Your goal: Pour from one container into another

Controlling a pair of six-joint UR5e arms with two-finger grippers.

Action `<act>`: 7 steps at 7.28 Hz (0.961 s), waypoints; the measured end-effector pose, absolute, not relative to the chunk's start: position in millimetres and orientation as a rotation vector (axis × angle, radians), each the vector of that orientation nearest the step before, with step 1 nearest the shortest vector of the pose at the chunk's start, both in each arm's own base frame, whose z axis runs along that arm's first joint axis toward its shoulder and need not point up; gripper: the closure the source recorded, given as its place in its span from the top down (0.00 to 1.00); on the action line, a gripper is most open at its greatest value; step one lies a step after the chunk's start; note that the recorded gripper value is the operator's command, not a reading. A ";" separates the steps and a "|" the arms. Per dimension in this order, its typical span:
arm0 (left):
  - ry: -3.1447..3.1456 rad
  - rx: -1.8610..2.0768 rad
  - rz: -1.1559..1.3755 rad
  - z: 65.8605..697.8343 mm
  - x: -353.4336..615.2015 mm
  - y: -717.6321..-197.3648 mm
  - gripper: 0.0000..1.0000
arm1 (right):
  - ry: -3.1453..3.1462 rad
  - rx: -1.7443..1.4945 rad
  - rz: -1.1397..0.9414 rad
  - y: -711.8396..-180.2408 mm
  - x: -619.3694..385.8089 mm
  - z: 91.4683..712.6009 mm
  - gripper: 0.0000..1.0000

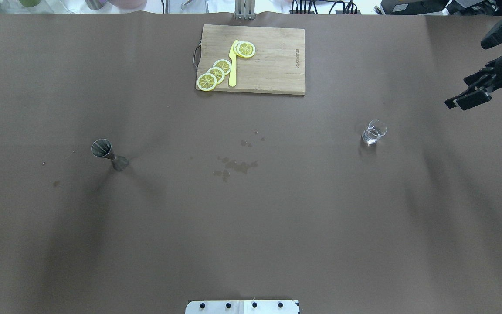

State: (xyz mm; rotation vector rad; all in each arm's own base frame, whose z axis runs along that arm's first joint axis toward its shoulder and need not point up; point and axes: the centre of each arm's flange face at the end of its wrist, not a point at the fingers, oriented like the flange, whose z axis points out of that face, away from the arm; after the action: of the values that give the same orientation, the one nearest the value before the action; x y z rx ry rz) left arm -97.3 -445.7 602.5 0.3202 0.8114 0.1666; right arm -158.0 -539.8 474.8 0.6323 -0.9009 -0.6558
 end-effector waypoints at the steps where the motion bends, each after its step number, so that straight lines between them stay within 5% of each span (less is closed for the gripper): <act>1: 0.813 0.357 0.208 597.7 -87.2 -450.3 0.98 | -0.915 0.699 -0.706 -536.5 -171.0 484.0 1.00; 7: 0.807 0.677 0.555 557.7 6.8 -499.0 0.98 | -1.014 0.960 -0.944 -504.7 -230.6 522.8 1.00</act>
State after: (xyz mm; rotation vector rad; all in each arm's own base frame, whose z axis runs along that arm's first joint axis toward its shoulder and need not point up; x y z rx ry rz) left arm 6.8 -499.0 557.7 0.6774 0.8074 0.5553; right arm -230.6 -504.7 522.8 0.9599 -1.0137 -0.9440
